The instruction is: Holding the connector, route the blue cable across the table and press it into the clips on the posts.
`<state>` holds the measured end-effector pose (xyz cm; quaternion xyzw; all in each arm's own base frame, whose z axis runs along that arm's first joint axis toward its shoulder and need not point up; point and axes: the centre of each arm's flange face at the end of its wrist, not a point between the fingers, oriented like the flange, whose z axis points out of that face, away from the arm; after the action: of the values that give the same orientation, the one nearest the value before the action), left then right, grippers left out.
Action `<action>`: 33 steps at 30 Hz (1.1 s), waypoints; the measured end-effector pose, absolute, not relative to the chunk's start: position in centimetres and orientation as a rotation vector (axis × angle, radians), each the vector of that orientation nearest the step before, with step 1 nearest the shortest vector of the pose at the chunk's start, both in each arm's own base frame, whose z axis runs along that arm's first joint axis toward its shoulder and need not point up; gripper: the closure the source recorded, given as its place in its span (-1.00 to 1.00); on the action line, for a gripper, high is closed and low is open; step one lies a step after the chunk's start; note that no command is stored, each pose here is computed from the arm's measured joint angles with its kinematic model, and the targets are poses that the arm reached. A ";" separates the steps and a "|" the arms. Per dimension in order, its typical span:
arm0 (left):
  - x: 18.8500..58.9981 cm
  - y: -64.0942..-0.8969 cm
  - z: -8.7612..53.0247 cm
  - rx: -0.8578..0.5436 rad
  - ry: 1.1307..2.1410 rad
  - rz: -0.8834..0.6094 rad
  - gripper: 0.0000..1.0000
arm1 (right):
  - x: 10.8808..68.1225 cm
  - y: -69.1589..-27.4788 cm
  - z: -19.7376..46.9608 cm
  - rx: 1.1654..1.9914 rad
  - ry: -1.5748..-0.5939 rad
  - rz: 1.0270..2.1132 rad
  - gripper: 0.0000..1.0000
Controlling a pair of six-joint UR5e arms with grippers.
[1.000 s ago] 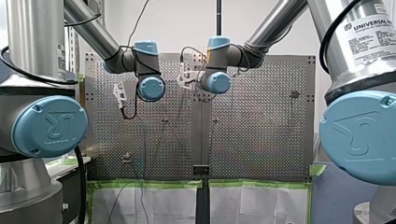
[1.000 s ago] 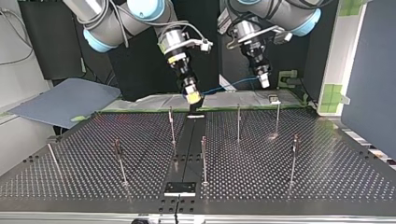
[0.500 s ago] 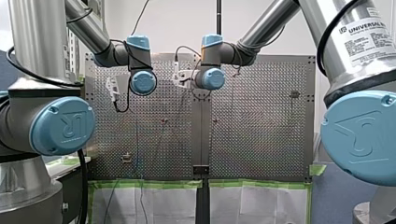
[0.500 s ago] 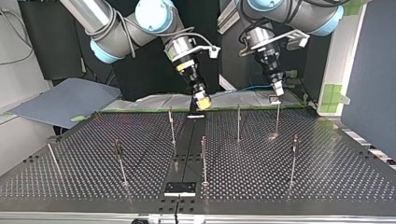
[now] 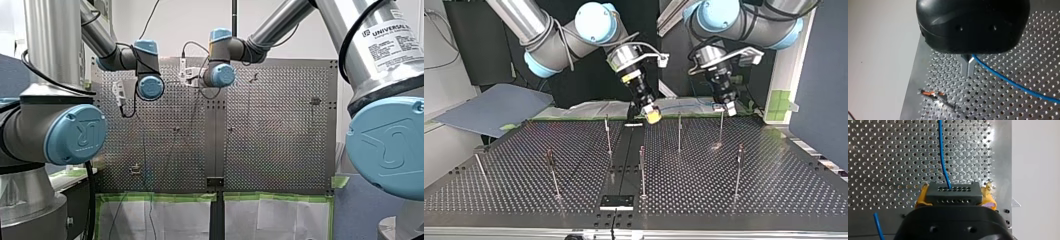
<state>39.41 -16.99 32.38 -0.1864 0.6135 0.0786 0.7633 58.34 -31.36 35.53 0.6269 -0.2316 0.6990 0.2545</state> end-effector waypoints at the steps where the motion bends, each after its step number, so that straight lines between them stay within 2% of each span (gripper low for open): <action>1: 39.6 -16.9 32.5 -0.408 1.331 0.172 0.96 | 58.5 -31.5 35.8 1.703 -0.631 1.901 1.00; 14: 42.0 -15.2 35.3 -0.432 1.288 0.191 0.96 | 61.2 -33.2 35.4 1.756 -0.632 1.892 1.00; 33: 45.2 -13.3 35.1 -0.409 1.294 0.197 0.96 | 64.0 -35.7 39.1 1.702 -0.598 1.982 1.00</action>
<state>45.16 -13.33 35.09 -0.1887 0.5977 0.0908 0.7739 64.00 -35.69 39.12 0.6182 -0.2174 0.7199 0.2287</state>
